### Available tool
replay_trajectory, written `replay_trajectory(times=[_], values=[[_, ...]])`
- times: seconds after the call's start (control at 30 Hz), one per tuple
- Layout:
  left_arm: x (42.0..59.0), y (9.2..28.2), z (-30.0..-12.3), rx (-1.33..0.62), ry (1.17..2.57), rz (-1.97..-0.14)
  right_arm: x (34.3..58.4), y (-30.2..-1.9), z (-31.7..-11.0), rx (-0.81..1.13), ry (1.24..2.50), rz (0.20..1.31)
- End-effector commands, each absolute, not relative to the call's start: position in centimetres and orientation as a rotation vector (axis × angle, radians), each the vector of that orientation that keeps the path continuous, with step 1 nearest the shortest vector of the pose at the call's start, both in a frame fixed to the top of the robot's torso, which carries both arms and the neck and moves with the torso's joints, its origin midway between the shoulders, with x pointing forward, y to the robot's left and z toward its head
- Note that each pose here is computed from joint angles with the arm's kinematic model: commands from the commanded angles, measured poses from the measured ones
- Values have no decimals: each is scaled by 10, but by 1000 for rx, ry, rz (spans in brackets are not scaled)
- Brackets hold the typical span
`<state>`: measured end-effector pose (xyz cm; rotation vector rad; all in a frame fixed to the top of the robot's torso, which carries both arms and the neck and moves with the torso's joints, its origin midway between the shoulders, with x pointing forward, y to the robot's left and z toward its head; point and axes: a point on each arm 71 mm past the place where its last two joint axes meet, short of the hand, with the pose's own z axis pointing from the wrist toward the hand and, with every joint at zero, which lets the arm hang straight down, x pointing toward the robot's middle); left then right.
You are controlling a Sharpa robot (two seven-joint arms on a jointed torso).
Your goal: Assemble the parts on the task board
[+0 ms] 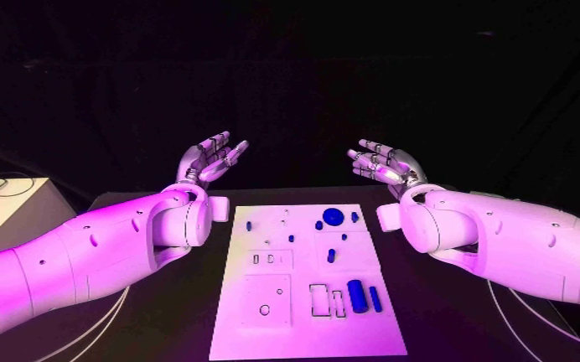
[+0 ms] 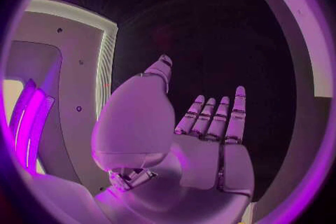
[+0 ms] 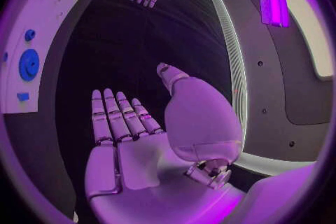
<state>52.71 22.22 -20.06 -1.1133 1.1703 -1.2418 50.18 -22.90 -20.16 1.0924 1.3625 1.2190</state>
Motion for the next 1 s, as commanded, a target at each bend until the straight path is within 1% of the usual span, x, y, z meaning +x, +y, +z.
replay_trajectory(times=[0.03,0.2,0.23,0.57,0.73,0.77,1.0], values=[[530,217,-196,-1083,1179,-1351,504,-224,-201,1031,1511,1308],[530,217,-196,-1083,1179,-1351,506,-226,-199,1017,1531,1308],[523,228,-193,-1080,1196,-1380,519,-239,-183,636,1529,1173],[507,233,-180,-1039,1220,-1431,521,-236,-162,179,1514,906],[497,233,-173,-1007,1247,-1456,519,-230,-160,16,1526,800],[495,233,-172,-1003,1252,-1463,518,-228,-160,-35,1538,766],[479,232,-163,-985,1283,-1515,515,-218,-163,-175,1587,660]])
